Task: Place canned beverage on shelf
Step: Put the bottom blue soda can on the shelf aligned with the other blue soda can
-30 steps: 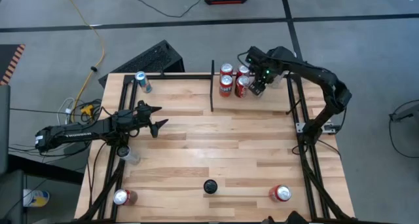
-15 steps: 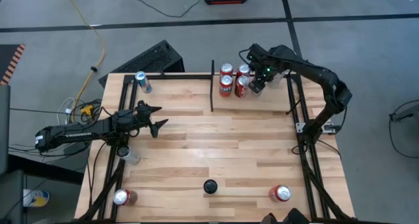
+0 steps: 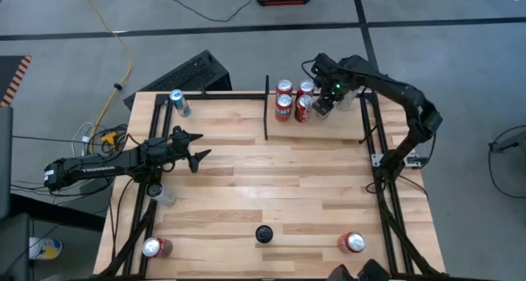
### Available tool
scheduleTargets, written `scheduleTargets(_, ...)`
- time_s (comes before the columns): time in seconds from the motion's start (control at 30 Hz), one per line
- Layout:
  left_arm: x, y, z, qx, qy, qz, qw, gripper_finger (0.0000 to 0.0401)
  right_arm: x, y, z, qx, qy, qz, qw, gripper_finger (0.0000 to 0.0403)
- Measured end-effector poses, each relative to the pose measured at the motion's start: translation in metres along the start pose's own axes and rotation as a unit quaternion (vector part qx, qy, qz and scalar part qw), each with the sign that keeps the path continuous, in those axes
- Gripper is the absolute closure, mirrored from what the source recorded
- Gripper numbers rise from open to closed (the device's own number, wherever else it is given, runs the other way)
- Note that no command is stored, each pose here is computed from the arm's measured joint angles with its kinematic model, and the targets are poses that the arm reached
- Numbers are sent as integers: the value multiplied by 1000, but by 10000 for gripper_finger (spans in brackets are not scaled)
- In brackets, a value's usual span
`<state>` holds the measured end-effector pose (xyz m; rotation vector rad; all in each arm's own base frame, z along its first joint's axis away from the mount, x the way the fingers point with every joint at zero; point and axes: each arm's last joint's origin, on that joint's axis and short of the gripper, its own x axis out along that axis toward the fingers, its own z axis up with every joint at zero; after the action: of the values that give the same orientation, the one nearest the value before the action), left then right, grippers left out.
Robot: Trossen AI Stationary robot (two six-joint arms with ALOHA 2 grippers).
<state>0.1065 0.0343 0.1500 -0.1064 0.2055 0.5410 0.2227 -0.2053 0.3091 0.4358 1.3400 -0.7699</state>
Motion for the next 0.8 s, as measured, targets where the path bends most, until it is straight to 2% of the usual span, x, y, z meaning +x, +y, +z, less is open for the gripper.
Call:
scheduleTargets(0.67,0,0,0,0,0,0,1000,67,11,-1,4,-5,18,9,1000,138)
scheduleTargets(0.8,0,0,0,0,0,0,1000,67,11,-1,4,-5,18,12,1000,124)
